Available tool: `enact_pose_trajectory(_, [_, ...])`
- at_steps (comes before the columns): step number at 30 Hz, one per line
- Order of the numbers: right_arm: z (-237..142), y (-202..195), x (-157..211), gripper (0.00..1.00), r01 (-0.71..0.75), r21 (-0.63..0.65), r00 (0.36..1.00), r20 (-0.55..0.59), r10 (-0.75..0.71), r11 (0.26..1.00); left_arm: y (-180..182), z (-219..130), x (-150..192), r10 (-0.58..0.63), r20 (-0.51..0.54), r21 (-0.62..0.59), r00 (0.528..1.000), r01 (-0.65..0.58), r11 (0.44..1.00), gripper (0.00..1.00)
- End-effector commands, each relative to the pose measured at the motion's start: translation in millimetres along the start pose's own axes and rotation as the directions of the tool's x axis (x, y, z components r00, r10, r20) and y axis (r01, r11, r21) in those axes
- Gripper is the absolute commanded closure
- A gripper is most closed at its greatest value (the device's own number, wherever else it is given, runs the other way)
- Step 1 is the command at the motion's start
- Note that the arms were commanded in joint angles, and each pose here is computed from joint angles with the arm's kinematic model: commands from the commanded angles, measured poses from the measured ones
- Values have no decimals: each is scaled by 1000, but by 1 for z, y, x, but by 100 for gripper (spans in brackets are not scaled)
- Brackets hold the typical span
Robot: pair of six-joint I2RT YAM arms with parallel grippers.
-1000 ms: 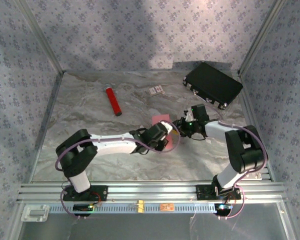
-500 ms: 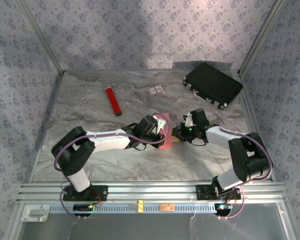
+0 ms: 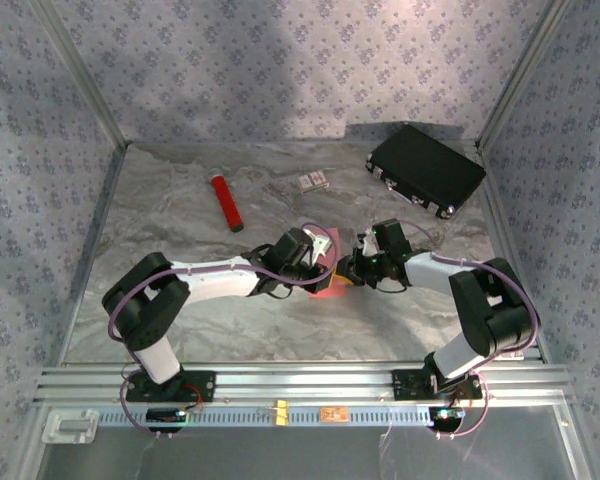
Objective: Fold a paper plane with a square sheet of paper (pick it up from the middle)
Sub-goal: Fold the triangle a second time at the center of the table.
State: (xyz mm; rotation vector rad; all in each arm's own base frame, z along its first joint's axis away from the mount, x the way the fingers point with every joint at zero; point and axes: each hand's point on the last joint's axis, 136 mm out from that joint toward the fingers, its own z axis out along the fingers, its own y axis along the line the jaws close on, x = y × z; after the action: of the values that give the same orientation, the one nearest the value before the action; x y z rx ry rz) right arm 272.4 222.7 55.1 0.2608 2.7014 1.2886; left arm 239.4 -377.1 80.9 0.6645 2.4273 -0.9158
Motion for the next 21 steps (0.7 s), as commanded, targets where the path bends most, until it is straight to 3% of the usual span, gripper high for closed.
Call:
enact_pose_trajectory(1, [1,6,-3,87,-4,-15,1000,-7,4,1000,2,3,-1,-2,6,13,1000,2,1000,90])
enact_pose_trajectory(7, [1,2,-3,87,-8,0,1000,-1,8,1000,6,3,0,3,5,-4,1000,-3,1000,98])
enact_pose_trajectory(15, [-3,-26,2,89,-49,138,998,54,42,989,10,3,3,18,-19,-26,1000,-19,999,99])
enact_pose_trajectory(21, [4,-27,9,90,-50,126,998,42,45,991,11,4,5,15,-31,-25,999,-16,1000,99])
